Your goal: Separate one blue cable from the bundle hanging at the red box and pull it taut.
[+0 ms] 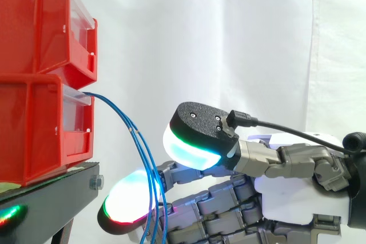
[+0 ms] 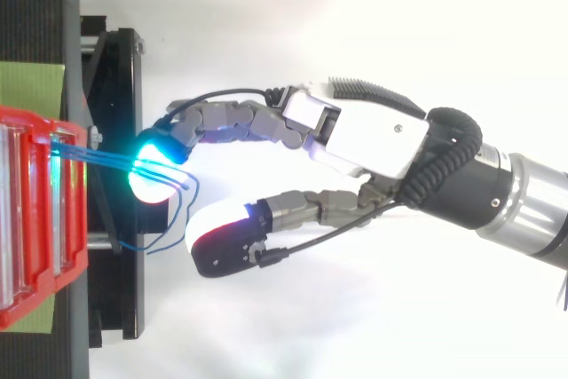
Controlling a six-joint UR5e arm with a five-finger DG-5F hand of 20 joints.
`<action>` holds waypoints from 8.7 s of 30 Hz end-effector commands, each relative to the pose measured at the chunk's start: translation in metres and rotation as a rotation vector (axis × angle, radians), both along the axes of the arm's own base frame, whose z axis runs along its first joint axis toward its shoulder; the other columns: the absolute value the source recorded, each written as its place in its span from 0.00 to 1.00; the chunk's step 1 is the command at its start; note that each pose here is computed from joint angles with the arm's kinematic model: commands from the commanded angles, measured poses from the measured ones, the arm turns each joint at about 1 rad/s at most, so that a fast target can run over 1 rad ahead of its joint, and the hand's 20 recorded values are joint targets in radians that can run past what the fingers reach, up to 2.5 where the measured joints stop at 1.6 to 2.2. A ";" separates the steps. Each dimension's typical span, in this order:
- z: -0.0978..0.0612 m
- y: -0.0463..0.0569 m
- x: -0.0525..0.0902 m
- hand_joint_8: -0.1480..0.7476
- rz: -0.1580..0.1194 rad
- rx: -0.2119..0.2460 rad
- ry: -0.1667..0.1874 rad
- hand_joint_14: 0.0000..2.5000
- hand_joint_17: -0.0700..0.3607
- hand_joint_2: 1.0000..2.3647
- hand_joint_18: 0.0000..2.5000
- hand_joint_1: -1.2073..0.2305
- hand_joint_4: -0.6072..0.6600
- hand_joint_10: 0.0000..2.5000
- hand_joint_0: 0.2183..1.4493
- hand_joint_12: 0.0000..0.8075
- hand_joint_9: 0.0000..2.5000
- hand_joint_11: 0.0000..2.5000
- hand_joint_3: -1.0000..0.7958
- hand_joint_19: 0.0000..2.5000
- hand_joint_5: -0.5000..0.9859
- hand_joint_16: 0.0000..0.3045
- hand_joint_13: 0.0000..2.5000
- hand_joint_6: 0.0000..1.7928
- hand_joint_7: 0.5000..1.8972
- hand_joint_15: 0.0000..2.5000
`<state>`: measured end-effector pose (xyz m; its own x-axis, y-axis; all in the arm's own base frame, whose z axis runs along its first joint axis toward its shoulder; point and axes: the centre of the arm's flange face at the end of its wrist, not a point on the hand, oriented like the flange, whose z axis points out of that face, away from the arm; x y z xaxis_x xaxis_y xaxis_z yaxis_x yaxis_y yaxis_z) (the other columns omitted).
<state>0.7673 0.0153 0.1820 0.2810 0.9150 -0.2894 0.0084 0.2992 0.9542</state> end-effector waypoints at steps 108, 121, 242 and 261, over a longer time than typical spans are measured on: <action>0.071 -0.045 0.003 0.47 0.104 0.053 0.128 0.00 0.34 0.00 0.15 0.51 0.61 0.00 0.33 0.34 0.27 0.08 0.30 0.08 0.24 0.11 0.15 0.34 0.50 0.00; 0.088 -0.052 -0.003 0.48 0.096 0.053 0.133 0.00 0.35 0.01 0.15 0.45 0.62 0.00 0.34 0.34 0.26 0.11 0.40 0.08 0.21 0.11 0.15 0.41 0.38 0.00; 0.124 -0.088 -0.008 0.45 0.047 0.049 0.175 0.00 0.32 0.00 0.22 0.22 0.52 0.01 0.41 0.31 0.32 0.24 0.28 0.09 0.18 0.10 0.24 0.51 0.31 0.05; 0.120 -0.084 -0.014 0.49 0.054 0.050 0.231 0.00 0.34 0.00 0.21 0.34 0.57 0.01 0.25 0.34 0.33 0.22 0.28 0.11 0.19 0.11 0.23 0.50 0.29 0.06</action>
